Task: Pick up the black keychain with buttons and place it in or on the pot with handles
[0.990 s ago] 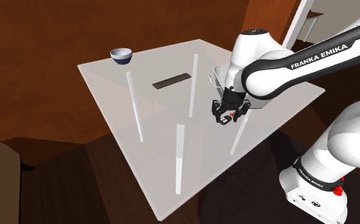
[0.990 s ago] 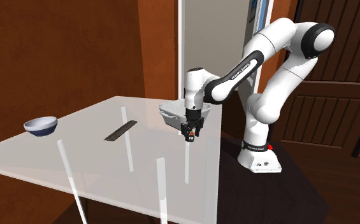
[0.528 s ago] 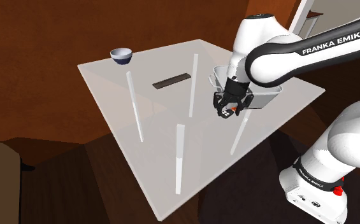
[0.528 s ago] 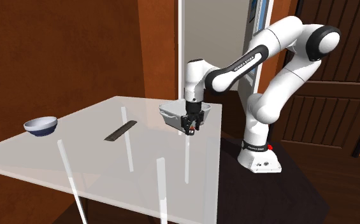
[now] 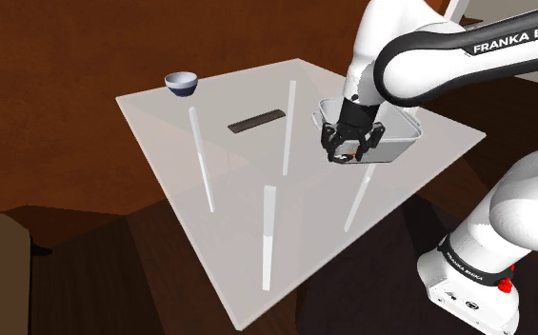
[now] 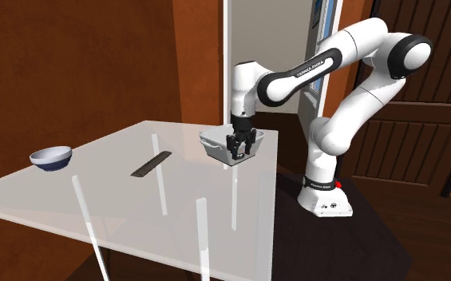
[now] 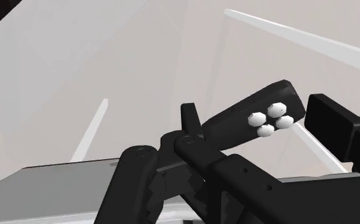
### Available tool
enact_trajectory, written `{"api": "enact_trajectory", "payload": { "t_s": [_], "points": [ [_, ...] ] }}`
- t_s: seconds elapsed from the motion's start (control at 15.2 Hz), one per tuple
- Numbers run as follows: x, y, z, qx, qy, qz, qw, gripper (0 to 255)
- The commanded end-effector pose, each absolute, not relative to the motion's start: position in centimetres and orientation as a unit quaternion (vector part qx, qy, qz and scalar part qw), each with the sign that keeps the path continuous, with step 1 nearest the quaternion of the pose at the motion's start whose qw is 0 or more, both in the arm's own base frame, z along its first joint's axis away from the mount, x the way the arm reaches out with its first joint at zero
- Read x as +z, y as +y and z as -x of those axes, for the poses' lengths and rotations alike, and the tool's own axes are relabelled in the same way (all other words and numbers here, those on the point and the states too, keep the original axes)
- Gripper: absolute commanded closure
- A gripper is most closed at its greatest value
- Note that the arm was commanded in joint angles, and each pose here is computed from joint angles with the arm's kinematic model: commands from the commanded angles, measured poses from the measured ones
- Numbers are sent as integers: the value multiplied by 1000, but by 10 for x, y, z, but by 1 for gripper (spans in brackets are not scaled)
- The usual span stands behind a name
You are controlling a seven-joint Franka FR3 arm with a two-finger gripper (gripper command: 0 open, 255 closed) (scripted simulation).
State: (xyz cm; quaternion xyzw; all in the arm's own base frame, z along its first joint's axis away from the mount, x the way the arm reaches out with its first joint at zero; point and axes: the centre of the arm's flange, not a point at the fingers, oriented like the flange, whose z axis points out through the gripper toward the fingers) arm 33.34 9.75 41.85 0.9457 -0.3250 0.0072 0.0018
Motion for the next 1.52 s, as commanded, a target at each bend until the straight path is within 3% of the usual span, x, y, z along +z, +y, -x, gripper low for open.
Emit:
{"api": "enact_trajectory", "payload": {
  "t_s": [0.0,1.45],
  "points": [
    [429,96,-333,7,-325,-946,2,255],
    [532,72,-343,7,-325,-946,2,255]
  ]
}}
